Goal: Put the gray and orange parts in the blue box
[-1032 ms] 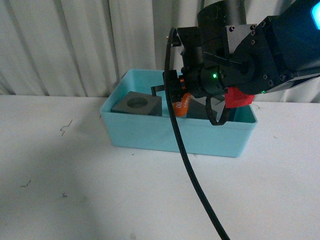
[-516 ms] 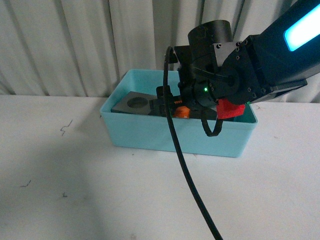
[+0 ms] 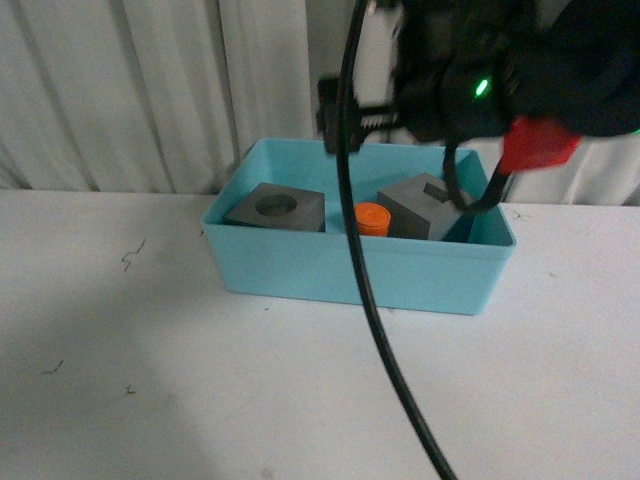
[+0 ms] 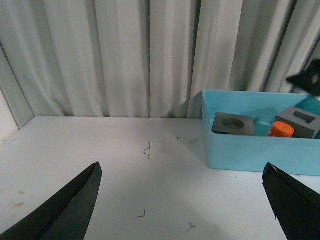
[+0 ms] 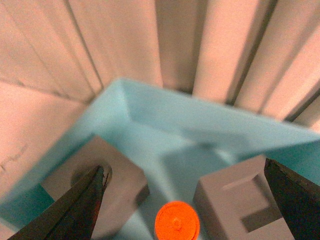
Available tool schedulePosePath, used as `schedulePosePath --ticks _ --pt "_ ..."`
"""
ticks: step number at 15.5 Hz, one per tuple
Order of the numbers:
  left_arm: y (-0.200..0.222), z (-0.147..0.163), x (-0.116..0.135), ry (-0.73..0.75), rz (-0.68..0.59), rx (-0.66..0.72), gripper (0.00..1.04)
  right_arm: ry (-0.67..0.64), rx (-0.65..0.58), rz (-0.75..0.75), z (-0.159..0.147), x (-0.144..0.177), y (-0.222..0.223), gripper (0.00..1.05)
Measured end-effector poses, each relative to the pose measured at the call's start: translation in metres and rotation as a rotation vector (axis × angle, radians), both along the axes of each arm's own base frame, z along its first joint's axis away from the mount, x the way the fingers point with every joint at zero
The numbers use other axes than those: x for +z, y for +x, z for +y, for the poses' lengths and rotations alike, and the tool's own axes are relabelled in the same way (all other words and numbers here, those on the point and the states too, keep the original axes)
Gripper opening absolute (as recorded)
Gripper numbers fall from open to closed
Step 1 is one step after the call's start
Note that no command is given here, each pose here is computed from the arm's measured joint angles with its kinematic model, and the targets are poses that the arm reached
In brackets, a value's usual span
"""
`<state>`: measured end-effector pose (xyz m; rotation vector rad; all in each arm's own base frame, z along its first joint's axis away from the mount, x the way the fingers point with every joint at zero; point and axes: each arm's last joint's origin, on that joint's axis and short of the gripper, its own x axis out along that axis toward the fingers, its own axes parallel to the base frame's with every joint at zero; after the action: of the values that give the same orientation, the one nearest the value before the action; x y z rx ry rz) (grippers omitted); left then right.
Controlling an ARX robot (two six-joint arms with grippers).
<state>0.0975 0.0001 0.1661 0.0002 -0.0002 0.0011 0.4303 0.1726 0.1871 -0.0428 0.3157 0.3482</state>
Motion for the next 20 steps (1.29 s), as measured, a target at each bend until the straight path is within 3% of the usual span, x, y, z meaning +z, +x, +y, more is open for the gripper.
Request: schedulePosePath --ticks 2,4,6,7,10,13,14,15,16,20 --pt "0.000 0.000 0.000 0.000 0.000 0.000 0.98 0.035 -0.101 -0.097 -0.043 0.053 -0.044 0.98" --pt "0.000 0.000 0.000 0.000 0.000 0.000 0.98 0.017 -0.258 -0.071 -0.088 0.058 -0.092 0.98" --pt "0.000 0.000 0.000 0.000 0.000 0.000 0.98 -0.012 -0.393 0.013 -0.114 0.042 -0.138 0.98" --pt "0.000 0.000 0.000 0.000 0.000 0.000 0.98 -0.012 -0.451 0.064 -0.120 0.032 -0.176 0.98" --pt "0.000 0.000 0.000 0.000 0.000 0.000 0.98 0.072 -0.461 0.169 -0.109 0.014 -0.254 0.98" --pt "0.000 0.000 0.000 0.000 0.000 0.000 0.98 0.130 -0.494 0.249 -0.103 0.000 -0.268 0.98" --pt "0.000 0.000 0.000 0.000 0.000 0.000 0.98 0.204 -0.474 0.116 -0.103 -0.001 -0.263 0.93" --pt "0.000 0.000 0.000 0.000 -0.001 0.001 0.98 0.221 -0.409 -0.043 -0.111 -0.009 -0.268 0.80" --pt "0.000 0.000 0.000 0.000 0.000 0.000 0.98 0.178 -0.389 -0.126 -0.120 -0.017 -0.275 0.71" --pt "0.000 0.000 0.000 0.000 0.000 -0.001 0.98 0.128 -0.381 -0.257 -0.131 -0.012 -0.281 0.56"
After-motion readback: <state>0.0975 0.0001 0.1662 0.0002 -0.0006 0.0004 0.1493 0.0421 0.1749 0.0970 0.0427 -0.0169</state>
